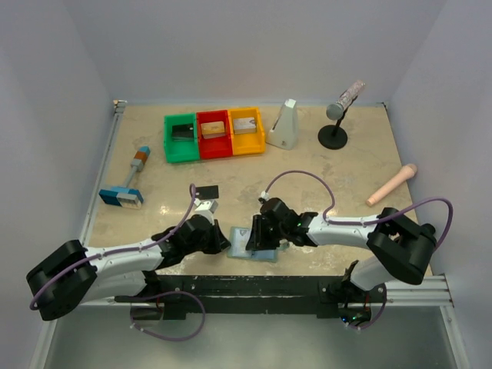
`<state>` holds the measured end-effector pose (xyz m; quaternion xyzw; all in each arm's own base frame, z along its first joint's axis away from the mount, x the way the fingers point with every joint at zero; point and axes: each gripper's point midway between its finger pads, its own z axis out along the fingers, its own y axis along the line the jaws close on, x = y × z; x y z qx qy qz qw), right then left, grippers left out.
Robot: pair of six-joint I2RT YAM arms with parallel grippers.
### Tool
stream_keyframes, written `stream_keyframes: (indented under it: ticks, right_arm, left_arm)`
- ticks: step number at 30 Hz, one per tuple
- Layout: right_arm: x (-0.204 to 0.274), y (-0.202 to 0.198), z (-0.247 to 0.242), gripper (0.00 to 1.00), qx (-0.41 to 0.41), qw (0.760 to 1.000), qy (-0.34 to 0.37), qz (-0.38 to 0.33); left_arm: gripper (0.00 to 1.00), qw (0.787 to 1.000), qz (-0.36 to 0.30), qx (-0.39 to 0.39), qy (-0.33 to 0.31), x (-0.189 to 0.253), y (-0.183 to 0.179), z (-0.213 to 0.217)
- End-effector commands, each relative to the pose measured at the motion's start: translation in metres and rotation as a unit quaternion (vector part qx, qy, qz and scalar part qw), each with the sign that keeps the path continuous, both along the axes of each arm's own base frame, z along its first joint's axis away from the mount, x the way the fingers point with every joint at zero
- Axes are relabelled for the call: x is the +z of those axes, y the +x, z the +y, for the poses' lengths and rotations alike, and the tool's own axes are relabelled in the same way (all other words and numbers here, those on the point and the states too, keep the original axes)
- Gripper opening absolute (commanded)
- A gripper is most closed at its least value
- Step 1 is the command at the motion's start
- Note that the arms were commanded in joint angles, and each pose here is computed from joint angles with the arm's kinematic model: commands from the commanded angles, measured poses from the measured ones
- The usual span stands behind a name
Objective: Take the credit cards out of the card holder
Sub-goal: Remove the credit card from the card holder.
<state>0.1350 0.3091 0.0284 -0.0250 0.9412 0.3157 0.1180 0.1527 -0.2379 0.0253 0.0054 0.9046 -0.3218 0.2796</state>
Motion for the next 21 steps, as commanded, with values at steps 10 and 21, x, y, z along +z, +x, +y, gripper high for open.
stream_keyframes:
  ticks: [10, 21]
  right_arm:
    - [0.006, 0.01, 0.009, 0.34, -0.019, 0.999, 0.031, -0.012]
    - [0.002, 0.01, 0.002, 0.34, -0.023, 1.0, 0.01, -0.012]
  left_arm:
    - [0.0, 1.0, 0.003, 0.009, -0.027, 0.001, -0.001, -0.003]
    - [0.0, 0.996, -0.049, 0.025, -0.07, 0.05, 0.013, -0.006]
